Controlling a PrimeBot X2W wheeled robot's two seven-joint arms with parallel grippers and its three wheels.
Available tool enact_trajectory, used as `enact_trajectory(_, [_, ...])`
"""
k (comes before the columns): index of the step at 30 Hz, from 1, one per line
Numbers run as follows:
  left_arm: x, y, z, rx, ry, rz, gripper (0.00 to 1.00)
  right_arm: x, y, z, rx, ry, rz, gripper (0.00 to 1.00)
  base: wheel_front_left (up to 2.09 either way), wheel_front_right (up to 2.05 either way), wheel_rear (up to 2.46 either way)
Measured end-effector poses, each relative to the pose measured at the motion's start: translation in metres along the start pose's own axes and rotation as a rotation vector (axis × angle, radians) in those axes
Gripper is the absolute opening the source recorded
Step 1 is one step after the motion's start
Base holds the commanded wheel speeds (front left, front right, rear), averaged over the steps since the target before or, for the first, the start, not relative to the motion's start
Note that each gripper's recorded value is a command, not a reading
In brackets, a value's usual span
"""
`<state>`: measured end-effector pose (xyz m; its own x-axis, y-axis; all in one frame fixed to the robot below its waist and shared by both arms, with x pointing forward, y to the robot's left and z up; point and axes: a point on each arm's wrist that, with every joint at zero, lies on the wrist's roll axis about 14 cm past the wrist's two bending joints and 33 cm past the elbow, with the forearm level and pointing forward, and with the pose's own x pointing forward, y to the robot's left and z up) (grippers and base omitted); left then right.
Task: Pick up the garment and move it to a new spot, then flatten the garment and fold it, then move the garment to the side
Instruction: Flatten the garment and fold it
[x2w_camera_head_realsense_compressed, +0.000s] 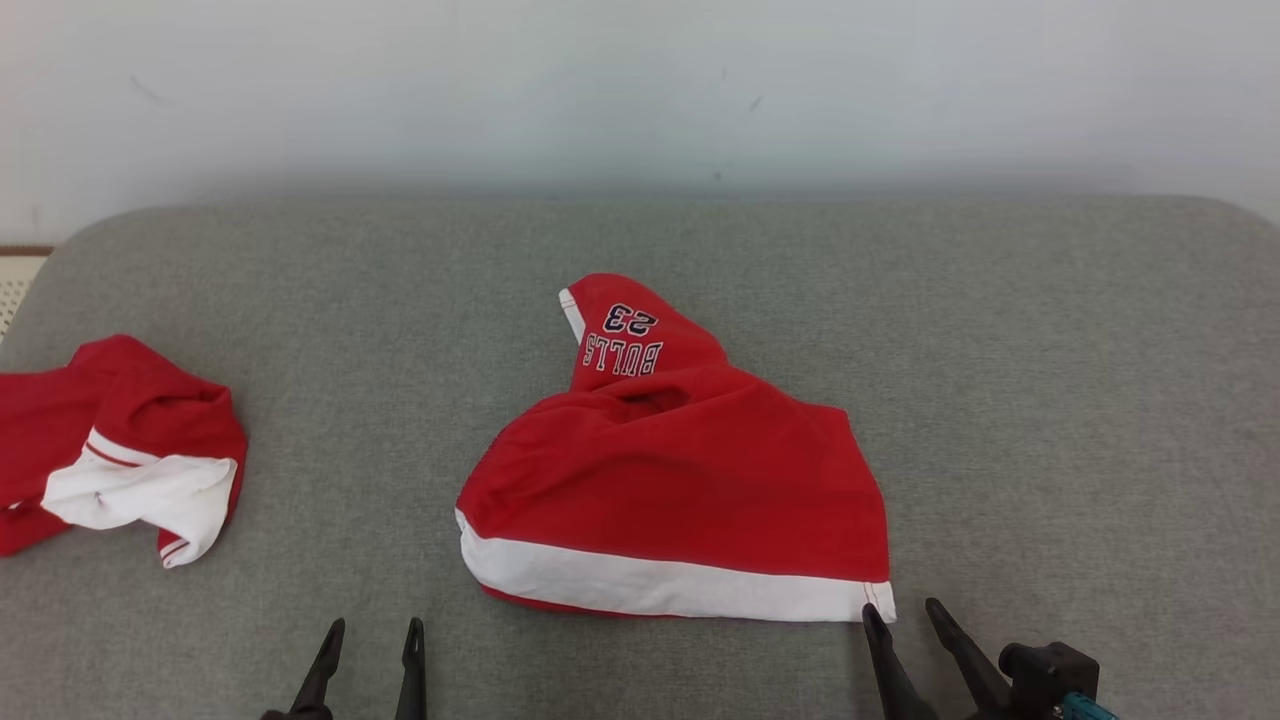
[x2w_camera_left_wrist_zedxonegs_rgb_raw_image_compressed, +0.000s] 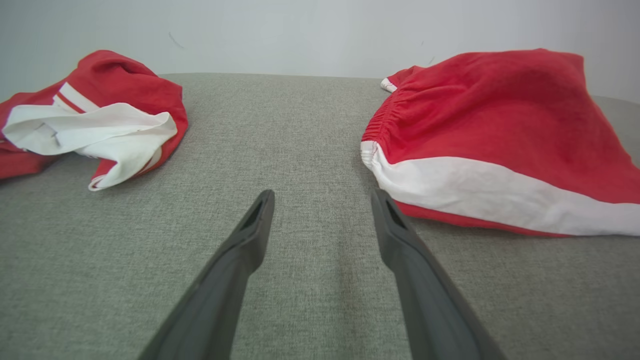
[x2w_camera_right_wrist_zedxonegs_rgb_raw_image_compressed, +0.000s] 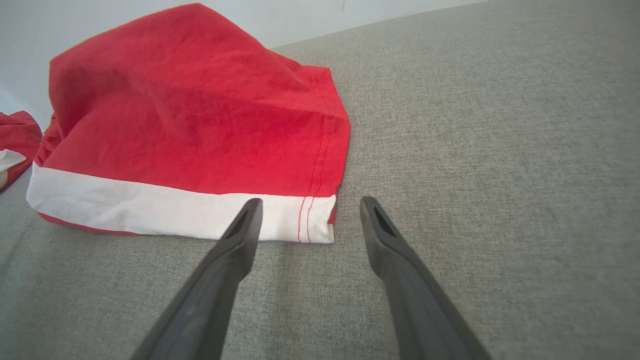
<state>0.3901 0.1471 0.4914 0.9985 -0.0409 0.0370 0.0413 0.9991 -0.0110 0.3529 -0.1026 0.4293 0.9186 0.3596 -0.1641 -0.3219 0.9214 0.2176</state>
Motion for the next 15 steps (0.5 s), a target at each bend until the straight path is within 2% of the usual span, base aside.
enact_trajectory(15, [0.003, 0.011, -0.01, 0.0, 0.027, 0.031, 1.0, 0.016, 0.006, -0.022, 0.029, 0.08, 0.041, 0.98, 0.0, 0.0, 0.0])
